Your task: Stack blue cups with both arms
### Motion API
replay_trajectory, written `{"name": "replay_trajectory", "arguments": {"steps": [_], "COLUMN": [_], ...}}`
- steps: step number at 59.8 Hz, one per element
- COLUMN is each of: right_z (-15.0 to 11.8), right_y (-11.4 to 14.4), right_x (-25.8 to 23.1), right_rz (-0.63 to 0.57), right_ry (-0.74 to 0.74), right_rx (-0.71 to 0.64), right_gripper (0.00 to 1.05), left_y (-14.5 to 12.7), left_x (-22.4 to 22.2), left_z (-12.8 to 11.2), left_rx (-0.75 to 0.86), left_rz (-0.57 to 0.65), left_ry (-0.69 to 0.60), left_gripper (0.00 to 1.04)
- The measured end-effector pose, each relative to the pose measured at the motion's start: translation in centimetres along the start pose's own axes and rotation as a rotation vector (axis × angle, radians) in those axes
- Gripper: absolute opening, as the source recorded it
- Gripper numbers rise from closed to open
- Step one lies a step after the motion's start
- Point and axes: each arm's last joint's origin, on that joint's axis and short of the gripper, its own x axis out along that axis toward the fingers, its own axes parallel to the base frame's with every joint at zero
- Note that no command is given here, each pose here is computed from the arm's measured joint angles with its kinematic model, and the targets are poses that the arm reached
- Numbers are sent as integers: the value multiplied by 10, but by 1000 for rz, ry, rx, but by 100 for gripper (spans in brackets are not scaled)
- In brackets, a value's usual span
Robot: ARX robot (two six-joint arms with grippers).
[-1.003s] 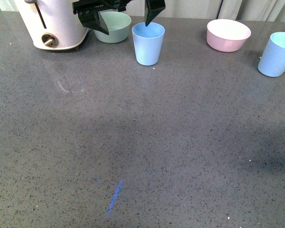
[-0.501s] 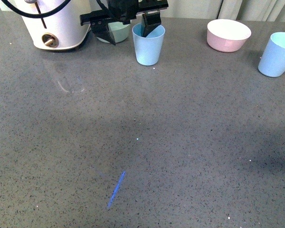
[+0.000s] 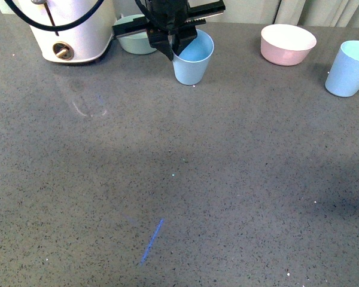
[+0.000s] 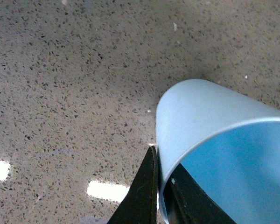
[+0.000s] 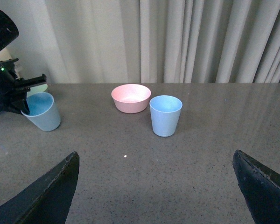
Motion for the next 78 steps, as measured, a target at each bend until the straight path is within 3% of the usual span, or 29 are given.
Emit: {"name": "replay_trajectory", "arguments": {"steps": [35, 48, 59, 78], "right_z": [0, 0, 0, 0], "right_y": [0, 0, 0, 0], "right_x": [0, 0, 0, 0], "right_rz": [0, 0, 0, 0], "right_ry": [0, 0, 0, 0], "right_rx": [0, 0, 0, 0], "right_gripper": [96, 96, 96, 96], "left_y": [-27, -42, -51, -42], "left_x": [-18, -53, -74, -46], "left_z": [-26, -30, -56, -106], "left_rx": [-52, -42, -18, 13], "left_rz": [18, -36, -52, 14], "left_ry": [48, -23, -15, 80], "left_gripper": [2, 2, 2, 2]}}
